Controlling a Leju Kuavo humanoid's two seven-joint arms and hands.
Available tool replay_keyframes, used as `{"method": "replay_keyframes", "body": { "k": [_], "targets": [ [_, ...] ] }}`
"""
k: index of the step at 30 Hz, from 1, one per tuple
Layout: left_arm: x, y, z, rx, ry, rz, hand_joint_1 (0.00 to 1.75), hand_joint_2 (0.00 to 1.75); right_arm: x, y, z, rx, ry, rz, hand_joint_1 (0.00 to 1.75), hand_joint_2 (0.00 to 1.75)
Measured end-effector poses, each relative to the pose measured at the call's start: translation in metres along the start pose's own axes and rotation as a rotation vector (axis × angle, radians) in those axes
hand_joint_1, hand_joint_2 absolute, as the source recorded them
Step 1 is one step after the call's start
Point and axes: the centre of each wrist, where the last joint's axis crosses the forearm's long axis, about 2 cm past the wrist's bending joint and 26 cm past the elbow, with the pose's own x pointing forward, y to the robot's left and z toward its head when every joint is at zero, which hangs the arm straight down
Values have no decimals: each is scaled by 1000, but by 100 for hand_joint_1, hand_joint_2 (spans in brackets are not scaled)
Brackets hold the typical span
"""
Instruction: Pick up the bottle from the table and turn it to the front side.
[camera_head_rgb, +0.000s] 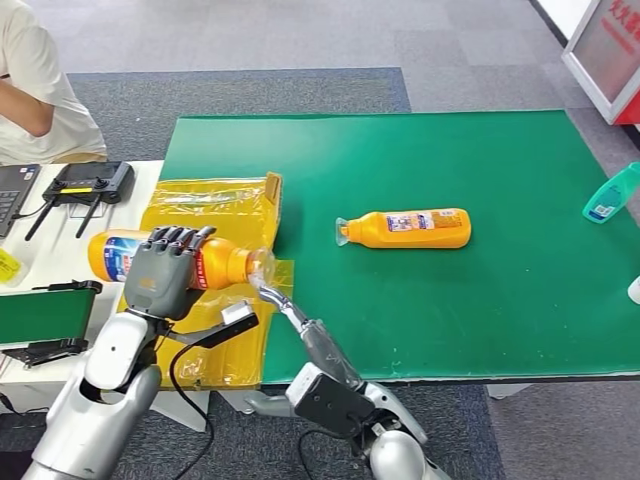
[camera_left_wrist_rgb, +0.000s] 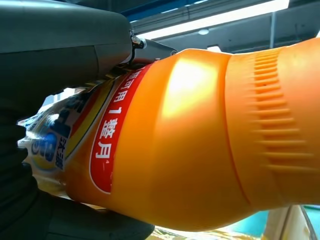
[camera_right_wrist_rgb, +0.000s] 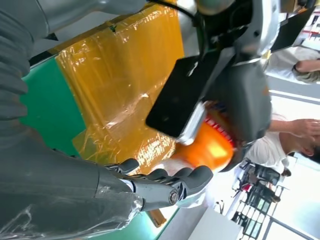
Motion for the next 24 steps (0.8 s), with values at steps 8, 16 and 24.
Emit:
{"method": "replay_keyframes", "body": {
  "k": [8, 16, 24],
  "targets": [
    [11, -16, -19, -54, -34, 19, 175, 175, 3, 4, -6, 21, -25, -11, 0, 175],
    [35, -29, -37, -135, -31, 107, 175, 175, 4, 1, -7, 24, -29, -13, 0, 175],
    [59, -50, -40, -237, -19, 158, 175, 175, 7, -1, -8, 33, -46, -34, 0, 175]
  ]
}}
